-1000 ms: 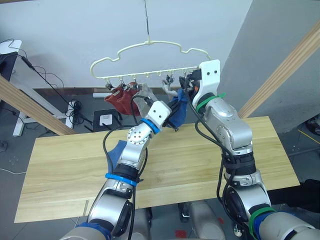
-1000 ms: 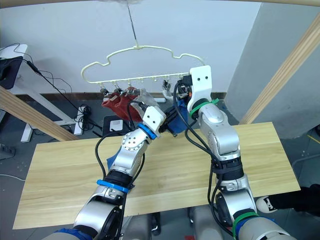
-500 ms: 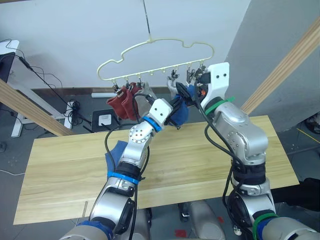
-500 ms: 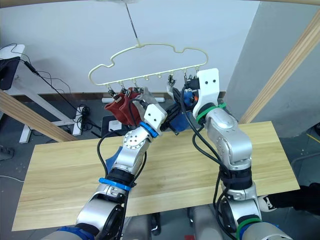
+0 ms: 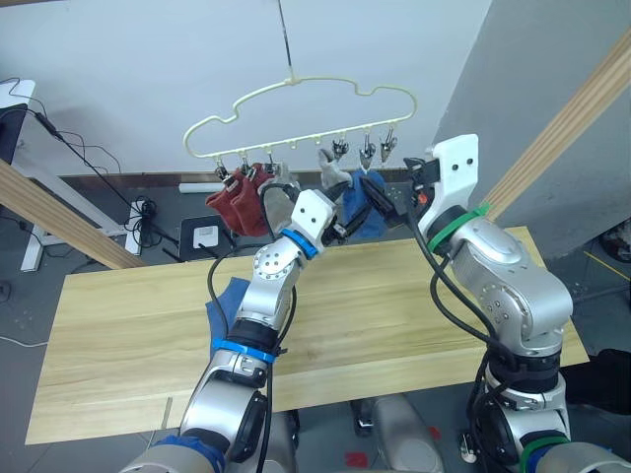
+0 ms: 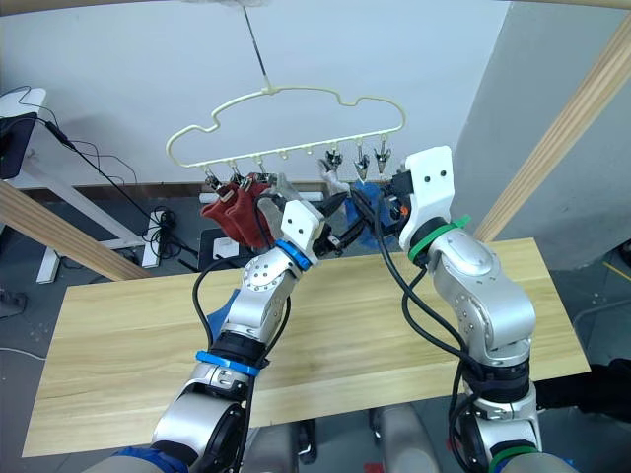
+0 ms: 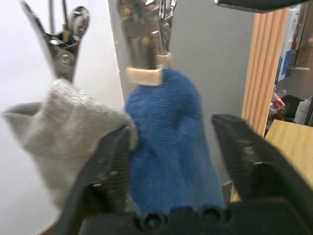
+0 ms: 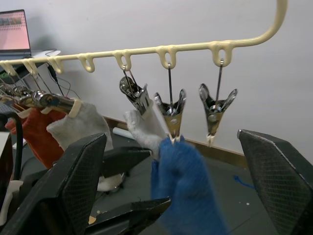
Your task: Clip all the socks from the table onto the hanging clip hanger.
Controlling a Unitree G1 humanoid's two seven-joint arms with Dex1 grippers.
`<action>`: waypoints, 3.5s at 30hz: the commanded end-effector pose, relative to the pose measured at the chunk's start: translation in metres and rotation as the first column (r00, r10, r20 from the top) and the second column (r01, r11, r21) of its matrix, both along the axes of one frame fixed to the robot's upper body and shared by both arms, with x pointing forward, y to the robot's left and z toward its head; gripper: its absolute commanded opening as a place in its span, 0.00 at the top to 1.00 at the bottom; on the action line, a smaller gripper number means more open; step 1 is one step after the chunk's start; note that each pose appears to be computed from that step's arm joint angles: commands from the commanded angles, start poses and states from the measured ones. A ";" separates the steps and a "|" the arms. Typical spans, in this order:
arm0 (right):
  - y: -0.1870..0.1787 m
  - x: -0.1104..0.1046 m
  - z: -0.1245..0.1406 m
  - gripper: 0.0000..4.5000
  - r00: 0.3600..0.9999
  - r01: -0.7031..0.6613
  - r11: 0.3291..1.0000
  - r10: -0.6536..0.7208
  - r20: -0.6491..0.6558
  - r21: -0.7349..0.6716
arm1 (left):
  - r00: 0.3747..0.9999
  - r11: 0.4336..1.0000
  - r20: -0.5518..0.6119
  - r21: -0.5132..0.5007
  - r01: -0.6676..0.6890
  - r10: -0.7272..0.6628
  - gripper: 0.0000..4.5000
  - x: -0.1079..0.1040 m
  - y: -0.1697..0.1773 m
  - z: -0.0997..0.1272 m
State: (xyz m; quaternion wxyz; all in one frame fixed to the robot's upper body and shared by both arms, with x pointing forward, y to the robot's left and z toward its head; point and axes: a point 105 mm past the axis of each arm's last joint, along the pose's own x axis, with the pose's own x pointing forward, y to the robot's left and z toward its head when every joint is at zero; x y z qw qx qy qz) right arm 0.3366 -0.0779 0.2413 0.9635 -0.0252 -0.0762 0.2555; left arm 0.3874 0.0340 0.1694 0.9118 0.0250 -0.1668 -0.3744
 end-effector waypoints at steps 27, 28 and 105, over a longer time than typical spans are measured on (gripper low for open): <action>-0.007 0.034 0.014 0.43 0.968 0.210 0.977 -0.212 0.132 0.031 | 0.962 0.961 -0.056 0.061 0.269 -0.266 0.23 -0.056 0.040 0.060; -0.007 0.036 0.014 0.43 0.967 0.213 0.977 -0.215 0.133 0.032 | 0.962 0.961 -0.056 0.061 0.270 -0.266 0.23 -0.056 0.039 0.060; 0.025 0.052 0.025 0.43 0.970 0.234 0.941 -0.245 0.013 0.245 | 0.960 0.958 -0.059 0.075 0.278 -0.274 0.23 -0.055 0.029 0.051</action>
